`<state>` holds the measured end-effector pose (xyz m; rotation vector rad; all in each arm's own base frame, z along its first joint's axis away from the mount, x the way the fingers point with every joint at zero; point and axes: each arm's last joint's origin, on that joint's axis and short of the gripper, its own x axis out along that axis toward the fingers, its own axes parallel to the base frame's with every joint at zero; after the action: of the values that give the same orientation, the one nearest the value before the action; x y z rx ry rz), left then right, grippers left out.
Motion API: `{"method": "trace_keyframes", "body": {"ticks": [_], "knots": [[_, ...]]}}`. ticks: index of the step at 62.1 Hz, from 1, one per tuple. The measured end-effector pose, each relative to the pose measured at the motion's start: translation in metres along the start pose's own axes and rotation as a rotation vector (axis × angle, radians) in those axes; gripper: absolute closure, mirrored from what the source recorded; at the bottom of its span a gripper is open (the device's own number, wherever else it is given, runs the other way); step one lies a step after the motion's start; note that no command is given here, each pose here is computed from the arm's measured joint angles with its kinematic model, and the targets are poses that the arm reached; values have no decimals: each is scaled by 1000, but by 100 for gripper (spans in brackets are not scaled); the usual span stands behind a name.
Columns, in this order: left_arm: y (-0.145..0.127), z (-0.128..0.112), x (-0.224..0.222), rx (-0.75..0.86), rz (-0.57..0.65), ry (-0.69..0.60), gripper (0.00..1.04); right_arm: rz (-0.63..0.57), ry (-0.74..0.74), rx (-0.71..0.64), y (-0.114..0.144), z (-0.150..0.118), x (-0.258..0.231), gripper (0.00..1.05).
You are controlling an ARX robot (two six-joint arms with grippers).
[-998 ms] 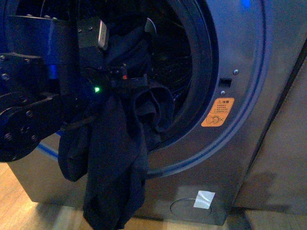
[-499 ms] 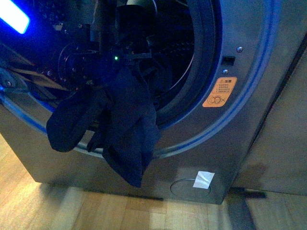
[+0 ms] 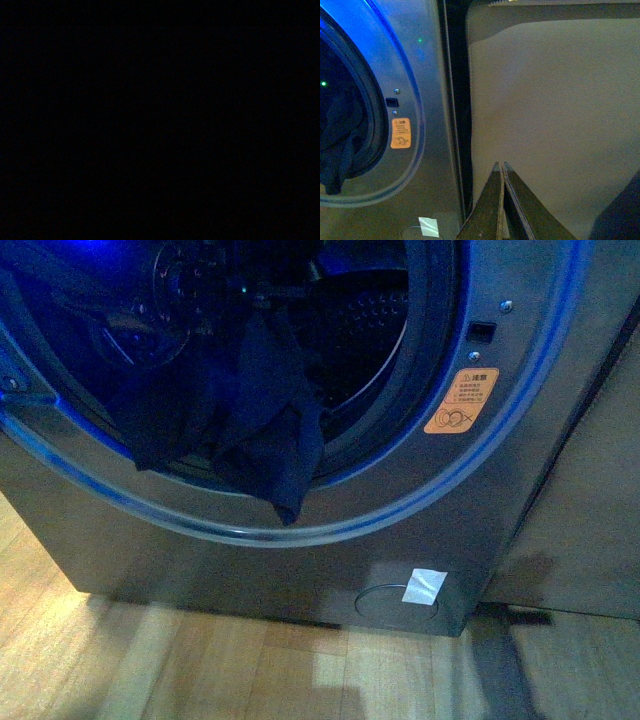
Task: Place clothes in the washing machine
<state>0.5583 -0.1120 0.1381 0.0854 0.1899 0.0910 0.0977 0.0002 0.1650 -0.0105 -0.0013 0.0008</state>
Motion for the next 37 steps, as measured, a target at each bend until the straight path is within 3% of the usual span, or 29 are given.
{"method": "trace_keyframes", "body": {"ticks": [10,18,37], "knots": [[7,-1,12,75,66,-7,90,0,0,0,0,0,0,102],[6,-4,16,93,49,19,89,0,0,0,0,0,0,102],[-13,-28,10,156,-69,174,37,0,0,0,0,0,0,102]]}}
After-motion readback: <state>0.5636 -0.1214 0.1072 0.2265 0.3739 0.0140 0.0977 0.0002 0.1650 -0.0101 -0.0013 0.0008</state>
